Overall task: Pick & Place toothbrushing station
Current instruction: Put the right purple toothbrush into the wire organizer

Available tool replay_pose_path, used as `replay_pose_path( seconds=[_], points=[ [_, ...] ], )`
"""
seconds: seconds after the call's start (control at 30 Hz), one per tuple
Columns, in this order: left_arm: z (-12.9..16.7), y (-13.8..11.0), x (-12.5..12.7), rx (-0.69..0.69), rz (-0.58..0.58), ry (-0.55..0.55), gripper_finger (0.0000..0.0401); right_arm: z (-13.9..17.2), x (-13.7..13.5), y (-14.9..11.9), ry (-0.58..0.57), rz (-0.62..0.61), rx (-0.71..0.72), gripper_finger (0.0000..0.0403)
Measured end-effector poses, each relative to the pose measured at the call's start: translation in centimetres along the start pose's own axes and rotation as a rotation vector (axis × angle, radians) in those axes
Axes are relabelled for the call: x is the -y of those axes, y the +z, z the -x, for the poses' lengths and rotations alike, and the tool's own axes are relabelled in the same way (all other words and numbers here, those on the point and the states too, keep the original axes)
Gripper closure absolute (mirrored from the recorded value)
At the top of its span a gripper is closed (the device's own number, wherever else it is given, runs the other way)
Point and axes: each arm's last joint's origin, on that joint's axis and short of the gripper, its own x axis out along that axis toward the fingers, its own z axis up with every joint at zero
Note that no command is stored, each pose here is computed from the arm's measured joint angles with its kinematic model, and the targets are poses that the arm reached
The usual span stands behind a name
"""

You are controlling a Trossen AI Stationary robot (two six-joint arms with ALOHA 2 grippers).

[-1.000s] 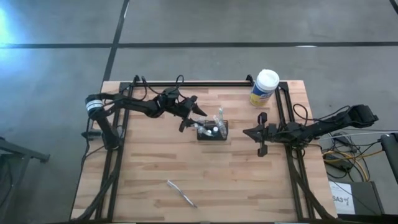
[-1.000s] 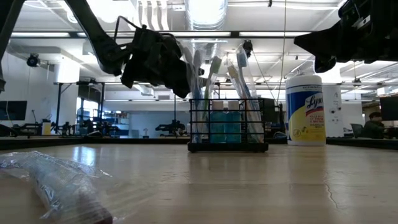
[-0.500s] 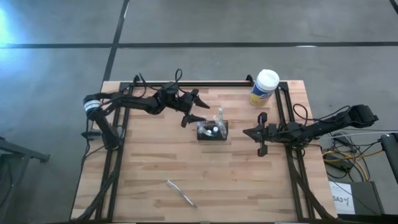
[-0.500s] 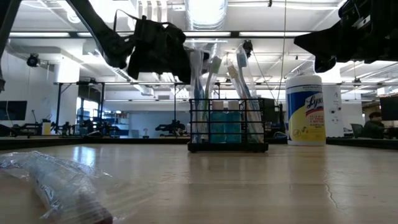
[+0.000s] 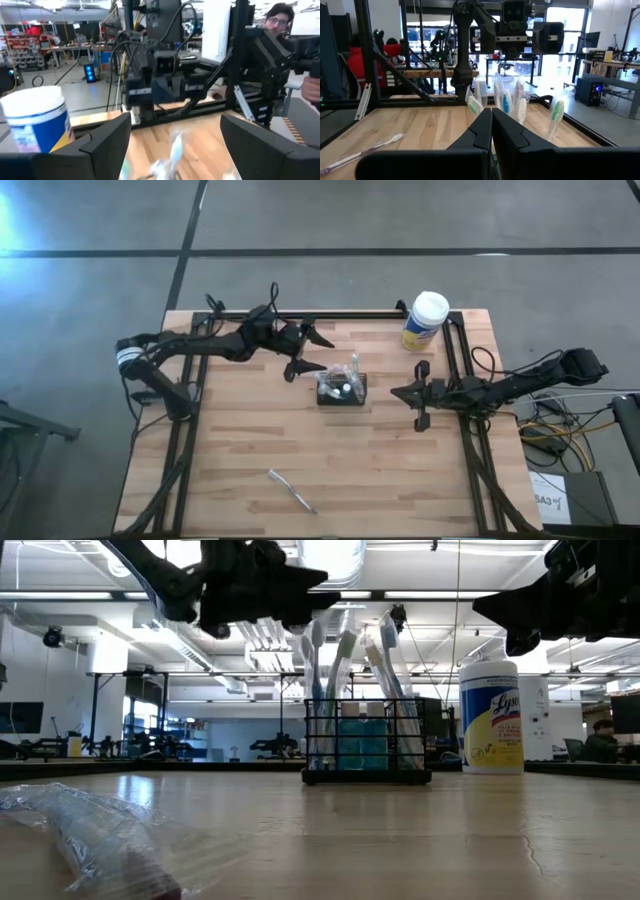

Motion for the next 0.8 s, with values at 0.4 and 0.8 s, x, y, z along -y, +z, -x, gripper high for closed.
replay_pose_path(
  seconds=[0.4,0.8],
  points=[
    [-3.0,1.9,-0.3,-0.138,0.065,0.072,0.038,0.0,0.0,0.3,-0.001,0.002,0.025,0.0394],
    [-4.5,2.3,0.9,-0.334,0.059,0.107,0.0398,0.0,0.0,0.3,-0.001,0.009,0.024,0.0394]
  ],
)
